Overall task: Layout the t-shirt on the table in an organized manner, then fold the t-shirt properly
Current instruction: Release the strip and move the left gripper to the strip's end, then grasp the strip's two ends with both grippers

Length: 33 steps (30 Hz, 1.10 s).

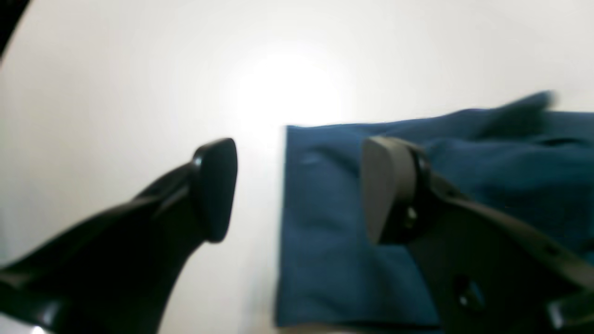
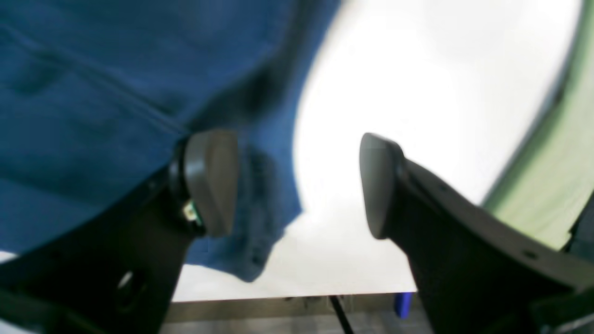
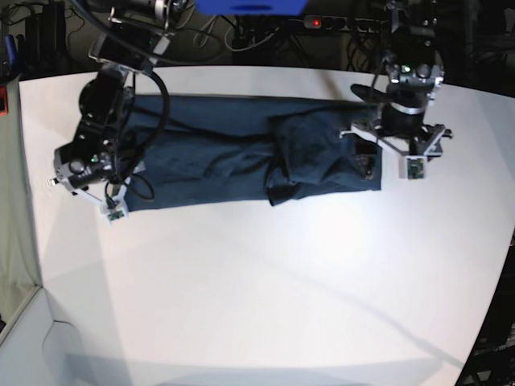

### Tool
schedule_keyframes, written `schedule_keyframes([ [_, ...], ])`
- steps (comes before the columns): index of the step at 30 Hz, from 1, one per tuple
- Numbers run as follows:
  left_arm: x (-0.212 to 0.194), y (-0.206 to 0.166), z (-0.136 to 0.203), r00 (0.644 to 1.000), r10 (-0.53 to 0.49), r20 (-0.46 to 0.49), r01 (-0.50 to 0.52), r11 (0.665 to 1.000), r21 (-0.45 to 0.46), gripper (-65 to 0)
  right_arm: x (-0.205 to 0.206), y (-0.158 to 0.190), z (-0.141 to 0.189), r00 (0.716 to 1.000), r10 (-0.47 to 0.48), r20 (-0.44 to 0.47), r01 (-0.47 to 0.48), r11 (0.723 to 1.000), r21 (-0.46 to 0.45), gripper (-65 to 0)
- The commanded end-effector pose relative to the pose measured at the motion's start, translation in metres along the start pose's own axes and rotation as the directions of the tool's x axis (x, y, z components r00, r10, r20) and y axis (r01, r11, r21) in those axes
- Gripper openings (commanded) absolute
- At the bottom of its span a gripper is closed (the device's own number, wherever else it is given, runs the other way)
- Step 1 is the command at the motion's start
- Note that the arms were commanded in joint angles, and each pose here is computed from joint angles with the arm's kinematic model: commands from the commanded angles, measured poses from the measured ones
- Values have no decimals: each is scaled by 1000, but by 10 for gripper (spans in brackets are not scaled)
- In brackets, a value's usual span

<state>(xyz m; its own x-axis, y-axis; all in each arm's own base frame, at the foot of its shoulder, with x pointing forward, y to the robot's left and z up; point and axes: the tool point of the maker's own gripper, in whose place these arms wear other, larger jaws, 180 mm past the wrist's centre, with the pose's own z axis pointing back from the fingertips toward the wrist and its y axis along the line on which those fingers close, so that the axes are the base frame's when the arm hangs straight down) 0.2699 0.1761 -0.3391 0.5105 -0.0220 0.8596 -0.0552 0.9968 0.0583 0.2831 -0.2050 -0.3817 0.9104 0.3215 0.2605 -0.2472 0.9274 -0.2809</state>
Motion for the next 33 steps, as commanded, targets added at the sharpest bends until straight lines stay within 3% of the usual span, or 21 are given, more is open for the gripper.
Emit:
schedule_keyframes([
  [1,13,8,0,999,1,47,-2,1000,22,-251,16,-11,10,999,-7,40,8,999,-31,-232],
  [13,-3,67,3,1000,26,8,-27,985,173,-251,33,13,10,996,-30,84,22,995,100,-232],
  [18,-26,69,-2,998,37,-52,-27,984,178,-251,22,22,-3,999,-15,32,11,991,133,-232],
  [27,-47,69,-12,993,51,-106,-31,984,177,-251,-2,6,-21,998,-53,-26,56,990,132,-232],
  [33,-64,71,-16,987,62,-151,-34,983,181,-251,-4,16,-33,999,-51,-19,53,984,171,-234],
])
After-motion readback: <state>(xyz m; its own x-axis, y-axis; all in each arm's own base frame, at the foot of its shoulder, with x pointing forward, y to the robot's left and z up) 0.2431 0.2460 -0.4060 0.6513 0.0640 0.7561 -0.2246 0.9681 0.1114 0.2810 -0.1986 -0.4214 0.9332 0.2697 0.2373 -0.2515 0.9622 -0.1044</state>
